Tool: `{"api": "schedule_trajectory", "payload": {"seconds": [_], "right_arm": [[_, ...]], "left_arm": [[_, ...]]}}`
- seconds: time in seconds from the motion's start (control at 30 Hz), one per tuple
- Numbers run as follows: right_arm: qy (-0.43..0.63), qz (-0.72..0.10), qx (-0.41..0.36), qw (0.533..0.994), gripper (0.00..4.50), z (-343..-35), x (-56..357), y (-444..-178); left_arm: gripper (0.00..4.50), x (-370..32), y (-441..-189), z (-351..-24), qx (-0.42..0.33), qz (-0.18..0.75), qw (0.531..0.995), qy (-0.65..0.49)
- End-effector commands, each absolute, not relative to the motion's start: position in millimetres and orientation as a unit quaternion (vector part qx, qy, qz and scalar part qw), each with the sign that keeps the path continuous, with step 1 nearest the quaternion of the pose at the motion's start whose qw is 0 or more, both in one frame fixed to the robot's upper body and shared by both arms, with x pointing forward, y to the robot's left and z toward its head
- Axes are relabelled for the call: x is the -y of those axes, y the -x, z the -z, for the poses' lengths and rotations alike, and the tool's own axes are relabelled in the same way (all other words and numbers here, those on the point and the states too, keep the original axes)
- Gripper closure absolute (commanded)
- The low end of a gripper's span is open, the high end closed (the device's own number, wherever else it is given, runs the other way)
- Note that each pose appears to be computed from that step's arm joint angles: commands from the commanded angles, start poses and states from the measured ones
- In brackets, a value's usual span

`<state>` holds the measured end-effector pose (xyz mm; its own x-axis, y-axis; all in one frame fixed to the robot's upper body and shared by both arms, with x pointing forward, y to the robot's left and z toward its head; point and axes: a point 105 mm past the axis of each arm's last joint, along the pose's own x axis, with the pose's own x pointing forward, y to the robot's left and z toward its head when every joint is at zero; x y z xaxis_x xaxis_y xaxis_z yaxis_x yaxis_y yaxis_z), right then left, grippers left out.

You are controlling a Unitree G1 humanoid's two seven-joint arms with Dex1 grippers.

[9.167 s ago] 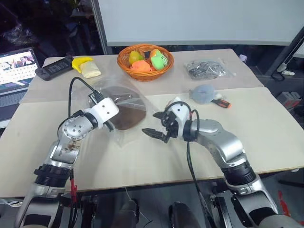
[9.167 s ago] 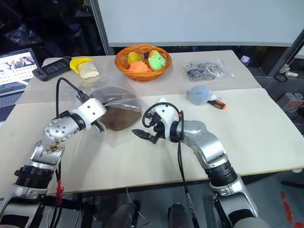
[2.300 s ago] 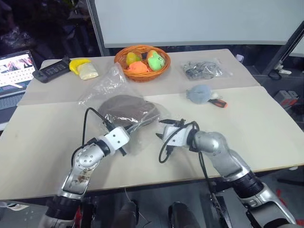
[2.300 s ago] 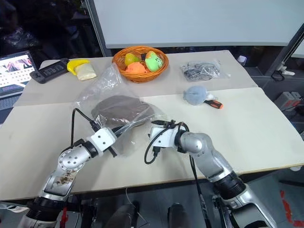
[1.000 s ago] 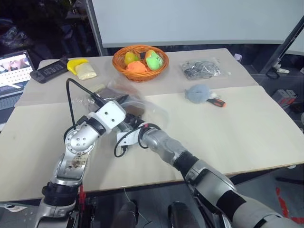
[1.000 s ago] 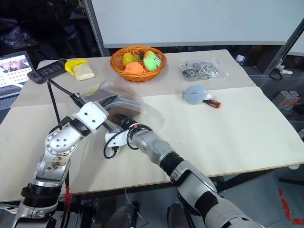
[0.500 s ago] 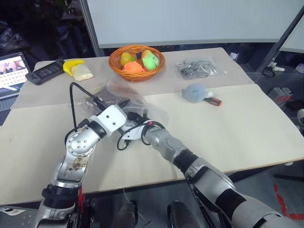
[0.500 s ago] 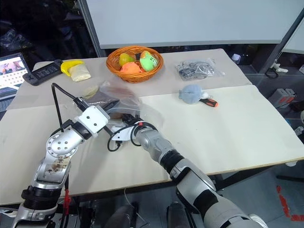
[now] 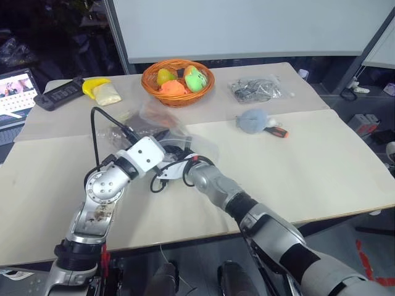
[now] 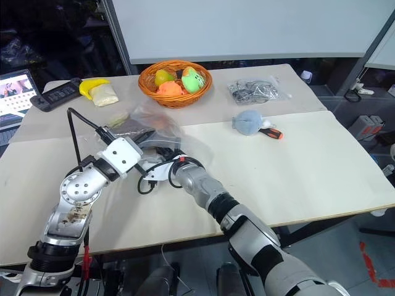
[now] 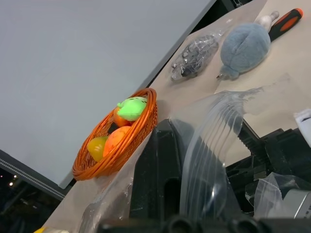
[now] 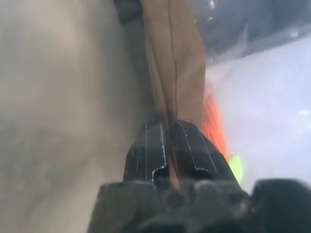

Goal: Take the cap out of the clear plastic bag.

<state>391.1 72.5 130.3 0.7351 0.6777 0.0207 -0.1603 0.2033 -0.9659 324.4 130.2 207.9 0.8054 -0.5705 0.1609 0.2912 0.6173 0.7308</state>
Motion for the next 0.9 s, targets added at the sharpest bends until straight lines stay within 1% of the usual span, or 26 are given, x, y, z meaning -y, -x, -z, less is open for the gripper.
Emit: {"api": "schedule_trajectory", "payload": {"seconds": [0.03,0.17,0.23,0.33,0.47,0.63,0.73,0.83,0.9], "right_arm": [[0.547,-0.296,0.243,0.745,4.49,-137,-80,-386],[0.532,-0.296,0.240,0.756,4.49,-143,-73,-388],[0.513,-0.292,0.237,0.772,4.49,-151,-62,-390],[0.500,-0.286,0.243,0.780,4.49,-165,-38,-389],[0.479,-0.289,0.246,0.792,4.49,-180,1,-376],[0.469,-0.318,0.222,0.793,4.49,-185,44,-355],[0.443,-0.353,0.209,0.797,4.49,-194,59,-339],[0.435,-0.384,0.182,0.794,4.49,-193,69,-329],[0.421,-0.392,0.168,0.800,4.49,-194,75,-326]], "left_arm": [[4.50,-125,-321,-217,0.217,0.243,0.872,-0.366],[4.50,-124,-322,-217,0.217,0.242,0.873,-0.364],[4.50,-124,-322,-216,0.218,0.242,0.873,-0.363],[4.50,-124,-323,-215,0.217,0.240,0.874,-0.362],[4.50,-125,-323,-213,0.216,0.237,0.876,-0.361],[4.50,-124,-324,-211,0.215,0.237,0.877,-0.359],[4.50,-123,-324,-210,0.215,0.239,0.877,-0.356],[4.50,-122,-325,-209,0.215,0.241,0.877,-0.355],[4.50,-122,-325,-209,0.216,0.242,0.877,-0.355]]}}
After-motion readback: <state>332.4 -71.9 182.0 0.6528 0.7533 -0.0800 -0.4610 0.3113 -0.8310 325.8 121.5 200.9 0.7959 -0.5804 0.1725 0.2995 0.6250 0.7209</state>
